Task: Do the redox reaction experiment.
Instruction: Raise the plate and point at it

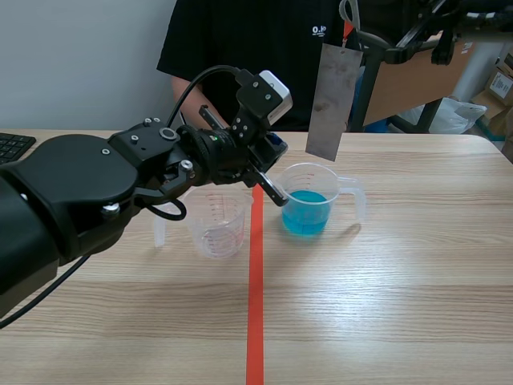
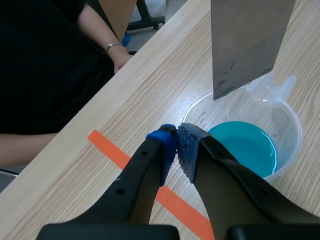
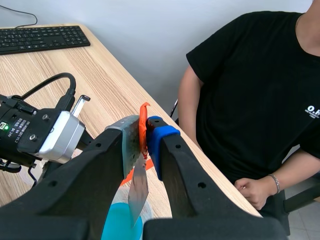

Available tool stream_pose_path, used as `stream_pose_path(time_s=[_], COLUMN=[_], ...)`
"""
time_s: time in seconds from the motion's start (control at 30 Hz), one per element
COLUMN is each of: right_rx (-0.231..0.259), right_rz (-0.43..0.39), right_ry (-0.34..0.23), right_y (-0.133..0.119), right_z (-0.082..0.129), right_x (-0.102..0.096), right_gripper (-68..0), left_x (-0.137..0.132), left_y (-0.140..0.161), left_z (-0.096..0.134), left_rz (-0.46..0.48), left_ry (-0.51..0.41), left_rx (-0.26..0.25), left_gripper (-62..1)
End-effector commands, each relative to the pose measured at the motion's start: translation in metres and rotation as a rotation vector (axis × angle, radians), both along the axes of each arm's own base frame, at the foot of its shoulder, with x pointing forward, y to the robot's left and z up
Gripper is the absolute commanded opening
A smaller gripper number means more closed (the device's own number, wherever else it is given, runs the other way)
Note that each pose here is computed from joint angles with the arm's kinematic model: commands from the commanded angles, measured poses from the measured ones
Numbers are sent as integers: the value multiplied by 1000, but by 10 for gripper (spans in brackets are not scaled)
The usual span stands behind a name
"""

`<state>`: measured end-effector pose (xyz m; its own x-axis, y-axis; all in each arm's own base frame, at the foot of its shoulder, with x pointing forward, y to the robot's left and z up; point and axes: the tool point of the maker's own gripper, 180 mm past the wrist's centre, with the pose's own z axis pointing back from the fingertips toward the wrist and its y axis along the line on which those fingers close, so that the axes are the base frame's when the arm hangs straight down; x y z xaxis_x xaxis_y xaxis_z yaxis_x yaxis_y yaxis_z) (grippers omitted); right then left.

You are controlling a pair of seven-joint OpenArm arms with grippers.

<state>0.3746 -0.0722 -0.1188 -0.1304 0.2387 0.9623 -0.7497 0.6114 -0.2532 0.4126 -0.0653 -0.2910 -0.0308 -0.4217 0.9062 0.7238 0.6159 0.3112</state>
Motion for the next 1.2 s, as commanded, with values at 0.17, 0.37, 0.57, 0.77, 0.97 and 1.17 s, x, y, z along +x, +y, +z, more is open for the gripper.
stream_pose_path(time_s=[0.17,0.37,0.57,0.77,0.97,1.17], right_rx=[18,18,18,18,18,18], right_rz=[19,19,19,19,19,19], right_ry=[-51,-51,-51,-51,-51,-51], right_y=[2,2,2,2,2,2], right_z=[19,19,19,19,19,19], right_x=[-2,-2,-2,-2,-2,-2], right_gripper=[-658,-658,-658,-658,-658,-658], left_x=[0,-3,-3,-3,-3,-3], left_y=[-17,-19,-19,-19,-19,-19], left_z=[20,19,19,19,19,19], left_rz=[-43,-59,-59,-59,-58,-58], left_ry=[-27,-19,-19,-19,-18,-17], left_rx=[-53,-53,-53,-53,-55,-56], left_gripper=[-560,-560,-560,-560,-560,-560])
